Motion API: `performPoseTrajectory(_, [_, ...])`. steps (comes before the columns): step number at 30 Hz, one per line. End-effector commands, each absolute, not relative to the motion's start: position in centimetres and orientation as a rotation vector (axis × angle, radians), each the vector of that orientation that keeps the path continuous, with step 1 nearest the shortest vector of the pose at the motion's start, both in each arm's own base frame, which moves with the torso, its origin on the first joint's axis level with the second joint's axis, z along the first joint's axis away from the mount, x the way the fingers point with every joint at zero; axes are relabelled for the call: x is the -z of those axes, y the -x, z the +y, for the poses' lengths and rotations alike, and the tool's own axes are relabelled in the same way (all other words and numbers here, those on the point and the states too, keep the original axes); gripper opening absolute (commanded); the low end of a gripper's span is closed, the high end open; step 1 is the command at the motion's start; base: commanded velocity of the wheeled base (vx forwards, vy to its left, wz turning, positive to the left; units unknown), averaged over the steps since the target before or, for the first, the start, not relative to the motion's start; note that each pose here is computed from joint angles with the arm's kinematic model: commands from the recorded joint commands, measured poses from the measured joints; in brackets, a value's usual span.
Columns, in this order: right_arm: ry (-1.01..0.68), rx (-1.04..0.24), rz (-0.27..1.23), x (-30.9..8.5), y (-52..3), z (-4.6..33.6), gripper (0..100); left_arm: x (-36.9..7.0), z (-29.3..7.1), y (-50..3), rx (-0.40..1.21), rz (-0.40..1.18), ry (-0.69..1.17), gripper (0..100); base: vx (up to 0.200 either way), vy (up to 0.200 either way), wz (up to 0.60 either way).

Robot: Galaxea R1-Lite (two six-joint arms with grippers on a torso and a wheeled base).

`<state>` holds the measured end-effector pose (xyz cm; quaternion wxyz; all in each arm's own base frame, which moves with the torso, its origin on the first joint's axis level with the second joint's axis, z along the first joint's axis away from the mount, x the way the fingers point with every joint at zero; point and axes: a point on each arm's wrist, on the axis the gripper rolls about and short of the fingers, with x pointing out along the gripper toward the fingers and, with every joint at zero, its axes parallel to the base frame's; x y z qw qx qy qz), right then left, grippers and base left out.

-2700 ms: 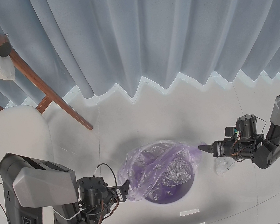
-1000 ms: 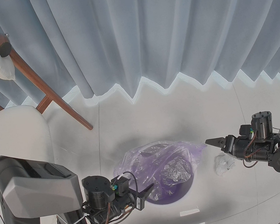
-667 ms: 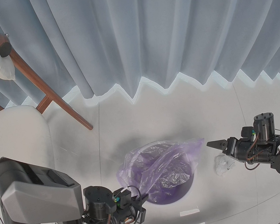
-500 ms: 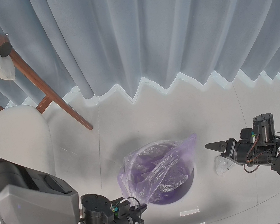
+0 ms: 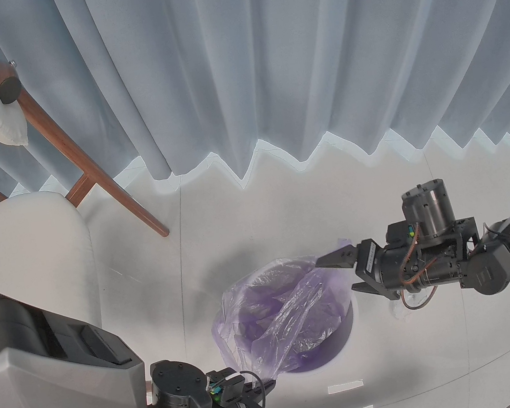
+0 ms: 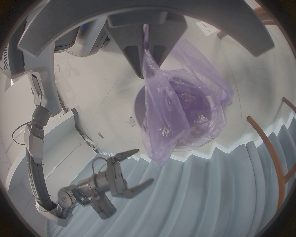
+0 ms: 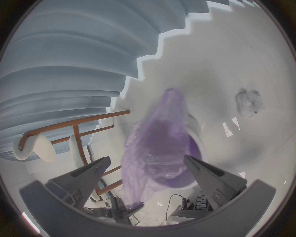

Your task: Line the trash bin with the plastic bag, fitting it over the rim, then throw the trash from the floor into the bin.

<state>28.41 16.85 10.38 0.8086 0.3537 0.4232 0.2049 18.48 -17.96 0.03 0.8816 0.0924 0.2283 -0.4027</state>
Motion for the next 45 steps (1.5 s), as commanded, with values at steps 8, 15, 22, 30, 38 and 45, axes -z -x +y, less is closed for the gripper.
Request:
performPoseTrajectory(8, [-0.676,-0.435,1.005,-10.6,-32.1,20.8,100,0.1,-18.6,-18.0,0.868,0.472,-0.203,0,0.000,0.000,0.00])
performPoseTrajectory(15, [-0.591,-0.417,1.027,-9.6,-33.5,21.7,100,0.0,-18.6,-18.0,0.868,0.469,-0.201,0,0.000,0.000,0.00])
performPoseTrajectory(22, [-0.550,-0.369,1.026,-9.5,-33.5,21.6,0,-0.2,-18.6,-18.0,0.868,0.466,-0.189,0,0.000,0.000,0.00])
performPoseTrajectory(30, [-0.563,-0.382,0.992,-11.3,-33.0,21.2,0,-0.2,-18.6,-18.1,0.856,0.472,-0.171,0,0.000,0.000,0.00])
performPoseTrajectory(38, [-0.560,-0.373,0.999,-11.4,-32.5,20.8,0,0.1,-18.1,-17.6,0.855,0.501,-0.186,0,-0.200,0.000,0.00])
performPoseTrajectory(45, [-0.546,-0.343,1.030,-10.8,-31.3,20.0,0,0.2,-18.1,-17.5,0.862,0.509,-0.193,0,-0.200,0.000,0.00])
